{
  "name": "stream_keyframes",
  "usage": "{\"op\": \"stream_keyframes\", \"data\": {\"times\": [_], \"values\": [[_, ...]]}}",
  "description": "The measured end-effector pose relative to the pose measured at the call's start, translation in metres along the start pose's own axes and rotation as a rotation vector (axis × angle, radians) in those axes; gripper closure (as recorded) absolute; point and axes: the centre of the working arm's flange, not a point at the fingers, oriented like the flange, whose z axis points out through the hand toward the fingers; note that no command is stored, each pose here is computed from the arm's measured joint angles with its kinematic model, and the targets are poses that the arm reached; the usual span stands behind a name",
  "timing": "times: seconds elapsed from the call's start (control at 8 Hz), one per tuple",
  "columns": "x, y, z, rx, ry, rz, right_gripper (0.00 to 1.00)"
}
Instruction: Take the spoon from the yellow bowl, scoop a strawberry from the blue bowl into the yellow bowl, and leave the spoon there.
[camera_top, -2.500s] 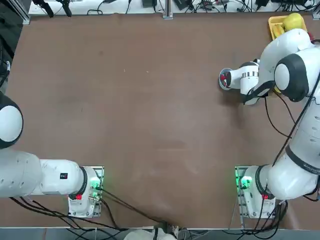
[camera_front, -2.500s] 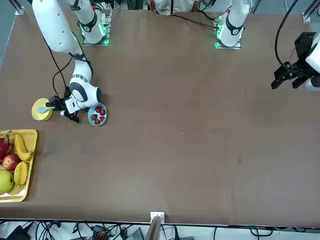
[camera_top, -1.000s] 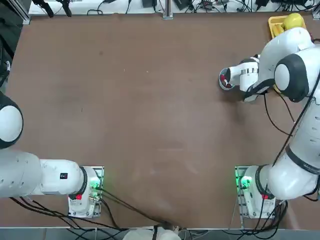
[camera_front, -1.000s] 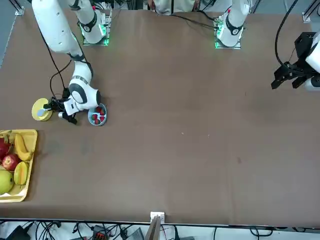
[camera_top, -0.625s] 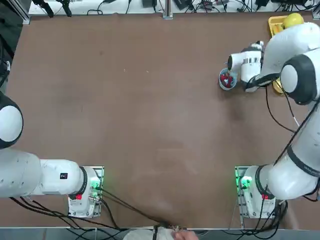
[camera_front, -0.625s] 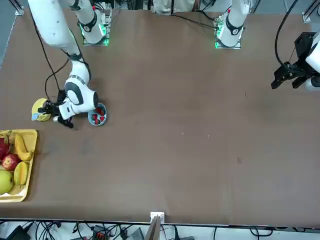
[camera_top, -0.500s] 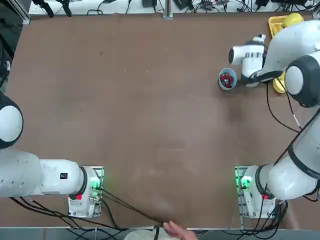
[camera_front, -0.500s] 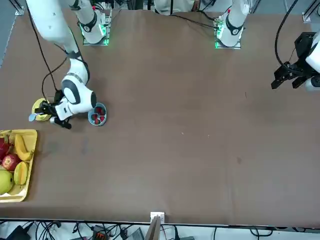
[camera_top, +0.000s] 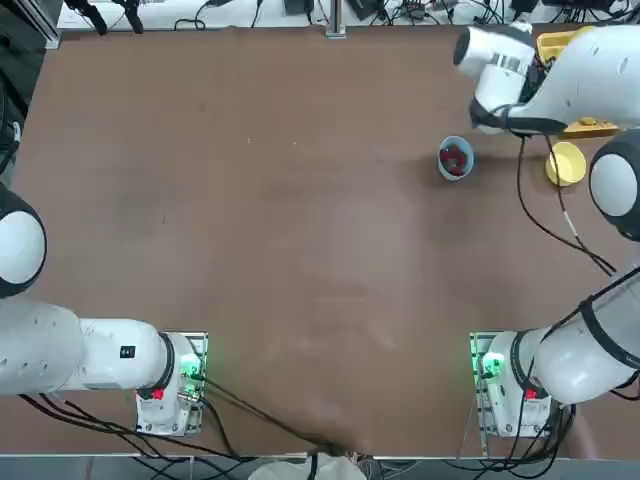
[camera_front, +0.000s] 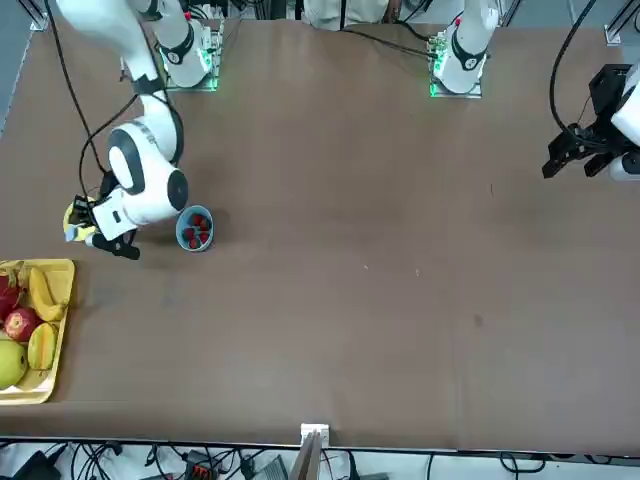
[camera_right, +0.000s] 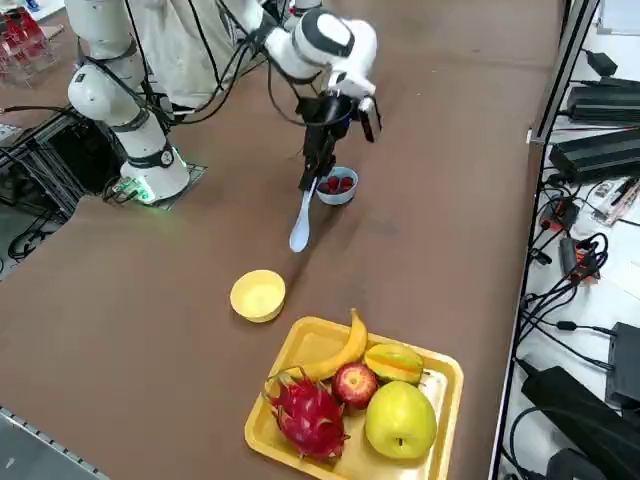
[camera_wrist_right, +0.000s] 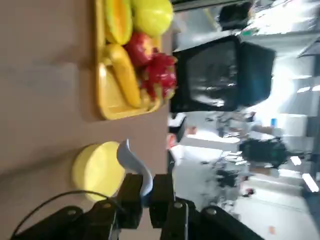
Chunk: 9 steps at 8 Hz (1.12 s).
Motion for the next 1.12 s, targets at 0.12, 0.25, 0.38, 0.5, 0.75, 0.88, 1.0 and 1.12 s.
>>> {"op": "stream_keyframes", "data": {"times": [0.12, 0.25, 0.38, 0.5, 0.75, 0.88, 1.0, 1.12], "values": [[0.005, 0.006, -0.032, 0.082, -0.027, 0.007, 0.89], [0.009, 0.011, -0.061, 0.178, -0.053, 0.015, 0.89], [0.011, 0.014, -0.085, 0.283, -0.081, 0.029, 0.89], [0.012, 0.015, -0.104, 0.384, -0.113, 0.043, 0.89], [0.006, 0.007, -0.132, 0.55, -0.187, 0.062, 0.89], [0.004, 0.001, -0.137, 0.598, -0.226, 0.087, 0.89], [0.002, -0.006, -0.141, 0.616, -0.252, 0.122, 0.89], [0.001, -0.017, -0.146, 0.617, -0.266, 0.164, 0.89]]}}
